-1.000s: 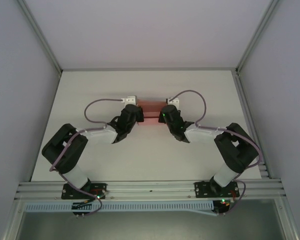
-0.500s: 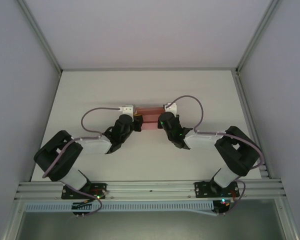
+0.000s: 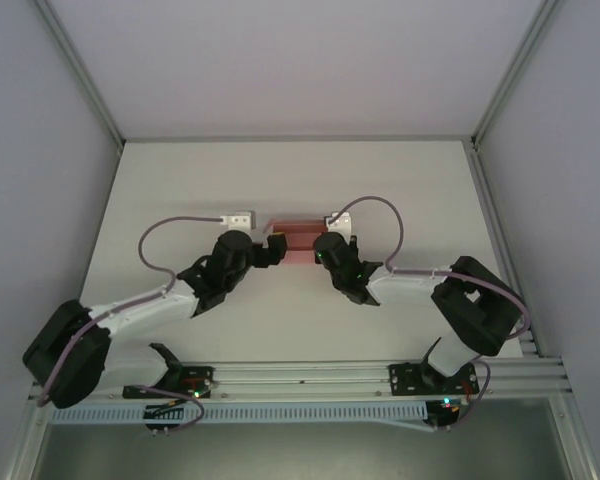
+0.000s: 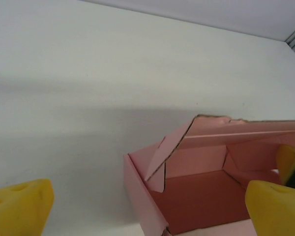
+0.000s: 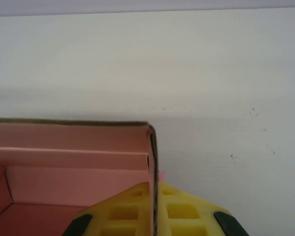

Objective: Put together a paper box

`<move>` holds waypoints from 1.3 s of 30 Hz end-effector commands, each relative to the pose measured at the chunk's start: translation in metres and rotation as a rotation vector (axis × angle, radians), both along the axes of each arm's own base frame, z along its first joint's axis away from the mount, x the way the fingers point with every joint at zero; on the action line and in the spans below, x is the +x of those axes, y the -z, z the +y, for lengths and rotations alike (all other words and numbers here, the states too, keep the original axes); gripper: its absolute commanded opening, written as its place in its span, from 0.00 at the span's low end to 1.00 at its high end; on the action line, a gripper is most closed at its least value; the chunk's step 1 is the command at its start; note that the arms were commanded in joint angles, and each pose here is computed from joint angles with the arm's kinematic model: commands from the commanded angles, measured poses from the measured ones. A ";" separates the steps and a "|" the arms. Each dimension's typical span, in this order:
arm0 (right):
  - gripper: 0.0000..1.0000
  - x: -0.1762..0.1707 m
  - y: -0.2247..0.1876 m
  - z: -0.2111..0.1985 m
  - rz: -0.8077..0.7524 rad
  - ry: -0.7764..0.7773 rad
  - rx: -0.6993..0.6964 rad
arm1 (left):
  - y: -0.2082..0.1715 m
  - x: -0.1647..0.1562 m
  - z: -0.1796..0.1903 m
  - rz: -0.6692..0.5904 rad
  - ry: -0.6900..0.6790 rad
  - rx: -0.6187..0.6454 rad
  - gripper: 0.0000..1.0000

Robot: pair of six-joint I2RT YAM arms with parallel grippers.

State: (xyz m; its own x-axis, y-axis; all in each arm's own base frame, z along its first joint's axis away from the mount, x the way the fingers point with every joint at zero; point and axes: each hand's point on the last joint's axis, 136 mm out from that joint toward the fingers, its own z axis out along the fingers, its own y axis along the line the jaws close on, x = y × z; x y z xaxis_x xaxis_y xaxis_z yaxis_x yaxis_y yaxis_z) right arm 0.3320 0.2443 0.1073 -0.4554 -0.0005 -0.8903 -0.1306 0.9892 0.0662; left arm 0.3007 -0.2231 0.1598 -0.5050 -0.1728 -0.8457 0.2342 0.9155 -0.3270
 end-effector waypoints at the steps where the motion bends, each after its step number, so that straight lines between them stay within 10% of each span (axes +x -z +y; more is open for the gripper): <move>1: 0.08 -0.013 0.012 -0.009 0.032 0.004 -0.079 | -0.016 -0.005 0.015 0.031 -0.060 -0.002 1.00; 9: 0.16 -0.018 0.005 -0.006 0.012 0.001 -0.087 | -0.022 0.025 0.041 0.198 -0.207 -0.018 1.00; 21: 0.17 -0.027 0.015 -0.003 0.028 -0.006 -0.086 | 0.028 0.031 -0.010 0.389 0.067 -0.175 0.99; 39: 0.38 -0.076 0.040 -0.029 0.151 -0.001 -0.097 | 0.102 0.012 -0.017 0.526 0.105 -0.158 0.73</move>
